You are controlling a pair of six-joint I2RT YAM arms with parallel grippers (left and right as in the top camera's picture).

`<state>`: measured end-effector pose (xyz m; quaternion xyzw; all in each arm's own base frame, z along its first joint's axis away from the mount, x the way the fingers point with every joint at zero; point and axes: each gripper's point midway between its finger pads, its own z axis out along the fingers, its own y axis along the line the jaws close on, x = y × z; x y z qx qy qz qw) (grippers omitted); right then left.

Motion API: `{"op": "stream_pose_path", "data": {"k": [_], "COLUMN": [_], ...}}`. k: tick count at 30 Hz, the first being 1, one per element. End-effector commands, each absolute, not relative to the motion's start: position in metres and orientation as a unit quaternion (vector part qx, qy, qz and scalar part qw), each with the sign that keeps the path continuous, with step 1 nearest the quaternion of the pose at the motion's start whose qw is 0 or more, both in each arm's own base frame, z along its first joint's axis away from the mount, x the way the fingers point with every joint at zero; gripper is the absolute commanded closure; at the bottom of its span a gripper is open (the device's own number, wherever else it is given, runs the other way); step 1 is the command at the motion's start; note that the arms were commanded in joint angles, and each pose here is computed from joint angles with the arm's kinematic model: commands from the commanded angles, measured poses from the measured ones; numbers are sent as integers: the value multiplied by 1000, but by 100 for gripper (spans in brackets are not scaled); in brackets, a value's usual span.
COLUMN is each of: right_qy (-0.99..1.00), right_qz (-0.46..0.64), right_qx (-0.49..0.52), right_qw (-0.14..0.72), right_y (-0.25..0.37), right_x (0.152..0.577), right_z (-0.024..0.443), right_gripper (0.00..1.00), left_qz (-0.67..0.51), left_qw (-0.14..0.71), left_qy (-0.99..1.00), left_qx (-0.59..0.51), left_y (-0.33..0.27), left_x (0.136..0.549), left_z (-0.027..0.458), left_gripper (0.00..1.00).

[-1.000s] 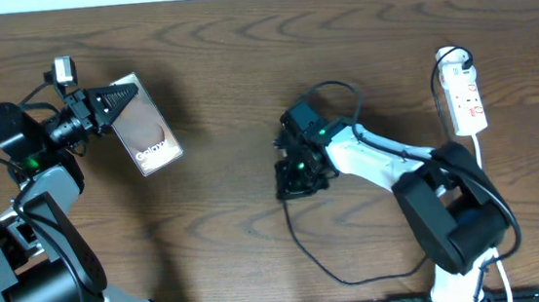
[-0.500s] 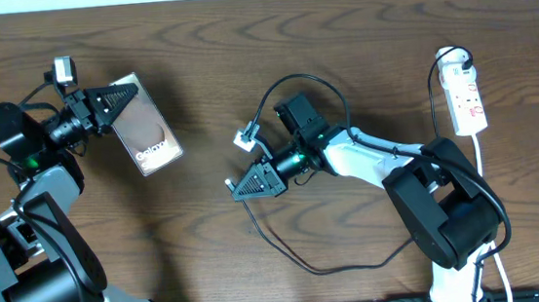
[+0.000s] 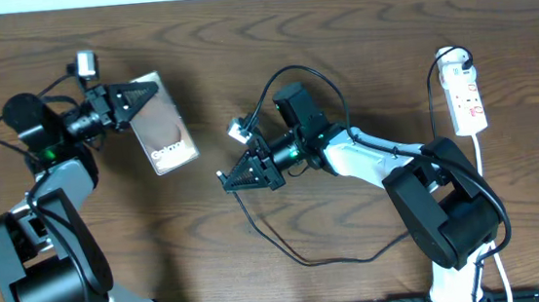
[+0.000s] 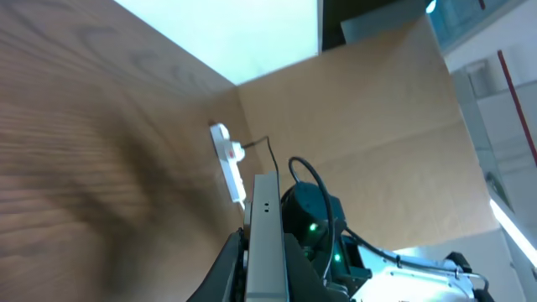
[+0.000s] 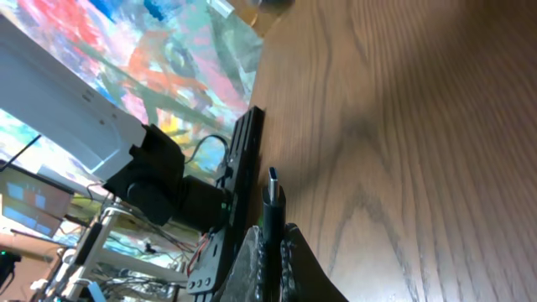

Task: Plug charger to phone and switch on socket
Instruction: 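Lift the plug and carry it left toward the phone's bottom edge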

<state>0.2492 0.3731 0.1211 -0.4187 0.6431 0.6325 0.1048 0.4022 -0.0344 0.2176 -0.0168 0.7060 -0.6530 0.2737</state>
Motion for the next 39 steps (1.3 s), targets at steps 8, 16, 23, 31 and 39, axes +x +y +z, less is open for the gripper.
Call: {"op": "stream_pose_path", "data": {"k": [8, 16, 23, 31, 39], "right_qy": [580, 557, 554, 561, 577], "right_qz": [669, 683, 687, 681, 676], "right_qx": [-453, -463, -461, -457, -445], "right_qw": [109, 96, 94, 111, 115], "right_y": [374, 376, 381, 386, 388], "right_x": [238, 232, 235, 243, 249], "right_z": [144, 135, 134, 139, 137], "right_gripper": [99, 99, 99, 99, 99], "left_qz": [-655, -652, -651, -648, -640], "left_qw": [270, 278, 281, 293, 317], "left_qy": [705, 705, 705, 703, 700], "left_qx": [21, 29, 25, 12, -17], "left_y": [-54, -54, -53, -58, -68], "left_x": [397, 397, 399, 407, 423], "left_z": [225, 226, 226, 227, 228], "left_gripper": [93, 93, 93, 93, 93]}}
